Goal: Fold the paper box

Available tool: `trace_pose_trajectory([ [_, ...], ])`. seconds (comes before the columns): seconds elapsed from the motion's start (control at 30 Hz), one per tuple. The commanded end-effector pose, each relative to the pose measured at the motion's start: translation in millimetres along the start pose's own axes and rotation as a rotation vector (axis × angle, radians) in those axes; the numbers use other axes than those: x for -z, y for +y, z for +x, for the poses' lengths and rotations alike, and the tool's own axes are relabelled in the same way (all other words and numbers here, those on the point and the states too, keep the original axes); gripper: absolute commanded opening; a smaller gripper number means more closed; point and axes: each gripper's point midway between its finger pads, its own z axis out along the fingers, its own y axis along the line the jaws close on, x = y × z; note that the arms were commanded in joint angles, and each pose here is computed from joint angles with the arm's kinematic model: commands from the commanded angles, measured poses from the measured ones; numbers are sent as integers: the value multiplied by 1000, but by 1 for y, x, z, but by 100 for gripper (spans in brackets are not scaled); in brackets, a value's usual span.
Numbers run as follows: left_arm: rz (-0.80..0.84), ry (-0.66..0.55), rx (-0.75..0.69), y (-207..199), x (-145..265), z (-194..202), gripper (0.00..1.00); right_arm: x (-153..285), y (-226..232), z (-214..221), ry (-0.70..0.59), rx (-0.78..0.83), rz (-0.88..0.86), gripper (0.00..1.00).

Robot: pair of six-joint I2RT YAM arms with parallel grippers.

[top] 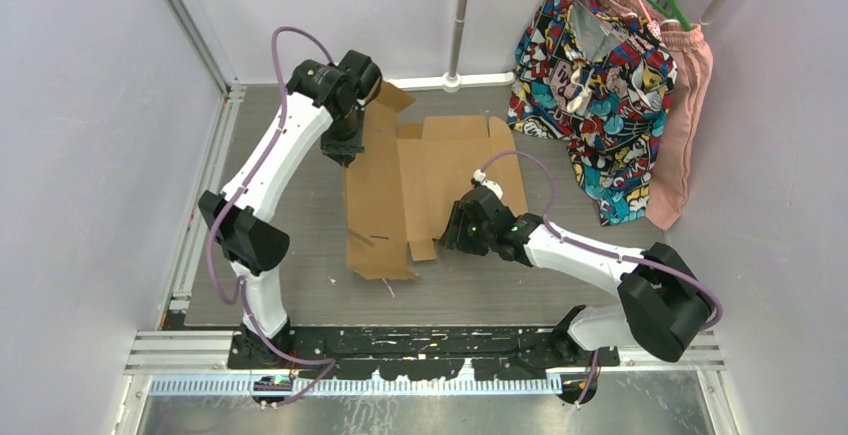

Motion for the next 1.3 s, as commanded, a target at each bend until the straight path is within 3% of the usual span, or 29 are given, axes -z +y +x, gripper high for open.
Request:
trace_pose_trajectory([
  [0.0, -77, -34, -85, 17, 32, 5, 0, 6, 33, -10, -25, 12, -85, 54],
  [0.2, -117, -77, -118, 10, 38, -1, 0, 16, 53, -15, -2, 59, -144, 74],
  [0.3, -156, -78, -142, 10, 35, -2, 0, 23, 60, -20, -9, 86, -166, 76],
  [0.63, -295, -71, -220, 17, 24, -3, 0, 12, 44, -44, -85, 157, -93, 68],
  [1.1, -386, -135, -399, -4, 16, -15, 0, -53, 13, 9, 82, 132, -62, 59],
  [1.27, -412, -163, -460, -13, 14, -19, 0, -56, 11, 20, 101, 105, -87, 57],
])
